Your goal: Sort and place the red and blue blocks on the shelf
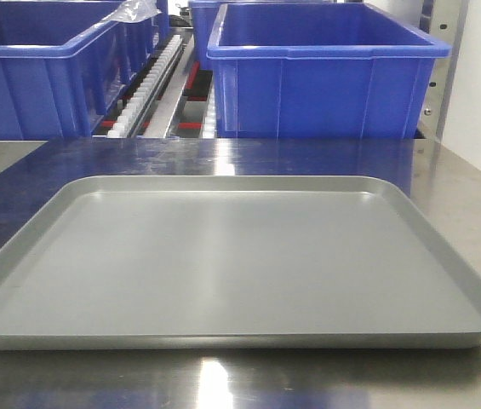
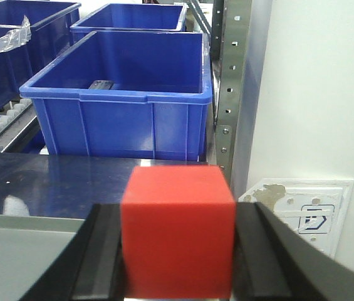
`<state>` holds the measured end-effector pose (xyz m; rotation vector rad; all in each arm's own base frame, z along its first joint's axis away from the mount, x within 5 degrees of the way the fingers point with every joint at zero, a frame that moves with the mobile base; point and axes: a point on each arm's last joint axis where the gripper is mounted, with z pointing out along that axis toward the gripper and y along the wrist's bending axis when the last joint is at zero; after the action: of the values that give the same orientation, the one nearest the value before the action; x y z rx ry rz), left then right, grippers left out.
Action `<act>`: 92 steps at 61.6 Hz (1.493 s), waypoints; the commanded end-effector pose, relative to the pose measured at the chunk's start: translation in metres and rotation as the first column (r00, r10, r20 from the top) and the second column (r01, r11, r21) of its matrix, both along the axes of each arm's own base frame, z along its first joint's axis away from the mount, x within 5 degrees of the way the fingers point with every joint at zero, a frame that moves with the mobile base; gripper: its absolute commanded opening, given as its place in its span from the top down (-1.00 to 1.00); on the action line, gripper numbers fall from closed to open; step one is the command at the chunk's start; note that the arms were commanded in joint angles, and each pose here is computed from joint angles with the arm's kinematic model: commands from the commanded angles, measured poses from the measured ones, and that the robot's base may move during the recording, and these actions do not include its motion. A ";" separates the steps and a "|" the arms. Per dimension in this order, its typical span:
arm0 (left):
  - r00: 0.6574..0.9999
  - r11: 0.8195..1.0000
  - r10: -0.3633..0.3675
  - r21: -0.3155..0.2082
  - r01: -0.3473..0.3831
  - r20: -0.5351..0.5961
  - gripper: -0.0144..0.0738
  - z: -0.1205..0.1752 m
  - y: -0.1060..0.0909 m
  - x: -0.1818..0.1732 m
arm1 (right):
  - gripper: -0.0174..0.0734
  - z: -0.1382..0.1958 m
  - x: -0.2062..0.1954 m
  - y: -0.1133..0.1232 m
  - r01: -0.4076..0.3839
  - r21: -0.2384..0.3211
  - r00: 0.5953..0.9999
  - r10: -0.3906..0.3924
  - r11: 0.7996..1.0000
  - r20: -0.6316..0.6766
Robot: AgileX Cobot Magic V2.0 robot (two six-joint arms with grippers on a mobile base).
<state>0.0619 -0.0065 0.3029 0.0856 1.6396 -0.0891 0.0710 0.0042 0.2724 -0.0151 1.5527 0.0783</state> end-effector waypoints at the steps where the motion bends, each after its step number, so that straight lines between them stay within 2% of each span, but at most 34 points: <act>1: 0.987 1.000 0.024 -0.017 -0.022 0.156 0.37 0.021 0.001 -0.001 | 0.45 0.017 -0.001 0.000 0.002 0.001 0.993 -0.002 1.000 0.114; 14: 0.982 0.996 0.091 -0.018 -0.089 0.169 0.37 0.022 0.006 -0.001 | 0.45 0.017 -0.001 0.000 0.002 0.001 0.993 -0.002 1.000 0.114; 20: 0.982 0.996 0.090 -0.026 -0.086 0.168 0.37 0.022 0.005 -0.001 | 0.45 0.017 -0.001 0.000 0.002 0.001 0.993 -0.002 1.000 0.114; 25: 0.983 0.995 0.086 -0.062 -0.076 0.164 0.37 0.022 0.005 -0.001 | 0.45 0.017 -0.001 0.000 0.002 0.001 0.993 -0.002 1.000 0.114; 92: 0.983 0.995 0.086 -0.062 -0.076 0.164 0.37 0.022 0.005 -0.001 | 0.45 0.017 -0.001 0.000 0.002 0.001 0.993 -0.002 1.000 0.114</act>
<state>0.0625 -0.0015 0.3079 -0.0072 1.5861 -0.0473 0.0711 0.0042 0.2719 -0.0151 1.5540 0.0783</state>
